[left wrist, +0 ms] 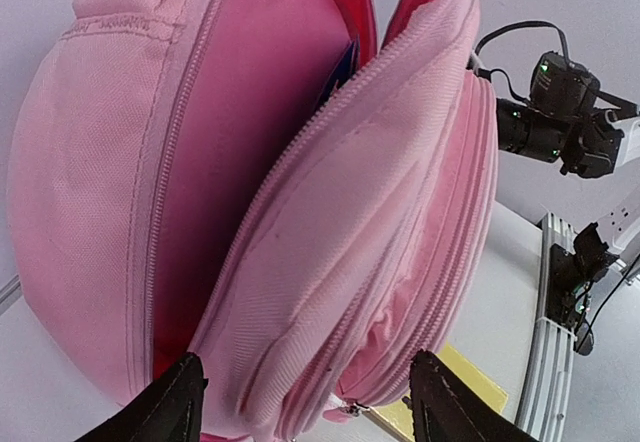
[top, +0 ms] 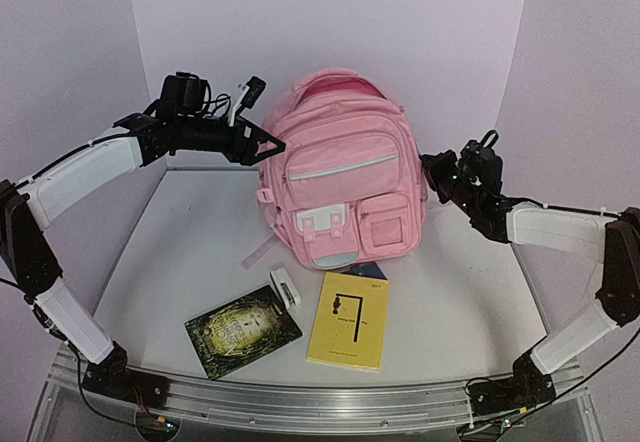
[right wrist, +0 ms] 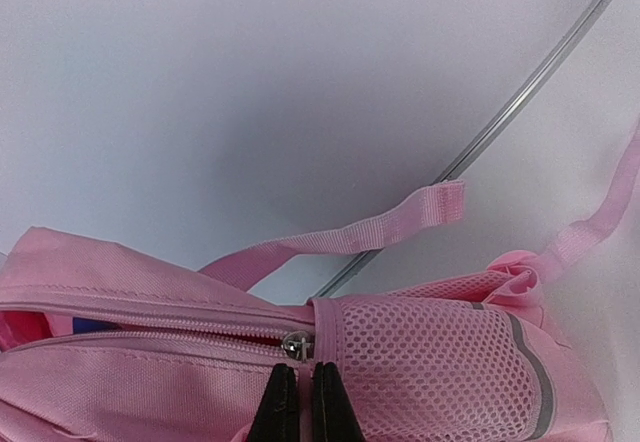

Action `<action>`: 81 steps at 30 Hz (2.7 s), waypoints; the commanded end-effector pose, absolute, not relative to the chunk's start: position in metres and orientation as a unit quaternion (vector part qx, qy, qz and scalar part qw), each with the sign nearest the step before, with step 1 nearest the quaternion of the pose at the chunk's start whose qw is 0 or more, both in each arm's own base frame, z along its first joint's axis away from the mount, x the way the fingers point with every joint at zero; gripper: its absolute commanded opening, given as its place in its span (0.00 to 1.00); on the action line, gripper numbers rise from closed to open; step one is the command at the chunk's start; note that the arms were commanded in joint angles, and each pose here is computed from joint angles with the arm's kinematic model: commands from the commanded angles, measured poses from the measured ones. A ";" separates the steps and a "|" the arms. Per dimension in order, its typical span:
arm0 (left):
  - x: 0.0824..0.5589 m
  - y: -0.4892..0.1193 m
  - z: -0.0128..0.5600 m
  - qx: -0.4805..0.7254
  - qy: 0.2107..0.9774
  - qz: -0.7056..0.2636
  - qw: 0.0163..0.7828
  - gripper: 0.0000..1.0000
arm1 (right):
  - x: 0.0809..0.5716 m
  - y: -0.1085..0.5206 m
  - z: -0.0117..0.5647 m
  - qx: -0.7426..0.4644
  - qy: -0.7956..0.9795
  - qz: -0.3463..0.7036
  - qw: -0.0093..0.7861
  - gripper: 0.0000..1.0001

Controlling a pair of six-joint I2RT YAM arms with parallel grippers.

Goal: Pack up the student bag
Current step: Zip the student bag at the center of the board.

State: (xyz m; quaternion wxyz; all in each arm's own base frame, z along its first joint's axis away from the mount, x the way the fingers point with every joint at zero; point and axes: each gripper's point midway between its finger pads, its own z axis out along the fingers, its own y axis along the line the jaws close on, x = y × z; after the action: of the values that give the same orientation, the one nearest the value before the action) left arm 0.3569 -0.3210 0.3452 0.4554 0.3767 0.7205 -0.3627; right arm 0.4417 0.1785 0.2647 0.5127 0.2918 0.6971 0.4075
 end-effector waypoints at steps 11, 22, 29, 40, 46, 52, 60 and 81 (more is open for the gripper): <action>0.362 -0.343 0.351 0.412 0.690 -0.359 0.475 0.01 | 0.420 0.146 0.256 0.326 0.680 0.387 0.530 0.00; 0.349 -0.335 0.342 0.459 0.686 -0.326 0.460 0.00 | 0.424 0.149 0.304 0.301 0.655 0.461 0.517 0.00; 0.347 -0.329 0.339 0.485 0.687 -0.275 0.466 0.00 | 0.408 0.159 0.356 0.260 0.629 0.520 0.516 0.00; 0.350 -0.326 0.339 0.491 0.689 -0.256 0.468 0.00 | 0.398 0.168 0.398 0.224 0.609 0.558 0.518 0.00; 0.357 -0.331 0.352 0.471 0.687 -0.268 0.484 0.00 | 0.400 0.175 0.424 0.179 0.620 0.539 0.541 0.00; 0.358 -0.342 0.369 0.463 0.672 -0.305 0.491 0.00 | 0.407 0.184 0.443 0.138 0.658 0.483 0.561 0.00; 0.357 -0.347 0.381 0.461 0.662 -0.323 0.495 0.00 | 0.412 0.213 0.466 0.082 0.692 0.421 0.581 0.00; 0.361 -0.366 0.391 0.458 0.645 -0.374 0.484 0.00 | 0.396 0.349 0.471 -0.056 0.714 0.378 0.587 0.00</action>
State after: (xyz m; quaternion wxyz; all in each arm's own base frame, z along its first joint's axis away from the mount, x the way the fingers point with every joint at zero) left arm 0.3672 -0.3537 0.3283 0.4235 0.4471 0.7135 -0.3343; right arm 0.4052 0.3222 0.4400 0.5557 -0.0240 0.7463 0.3656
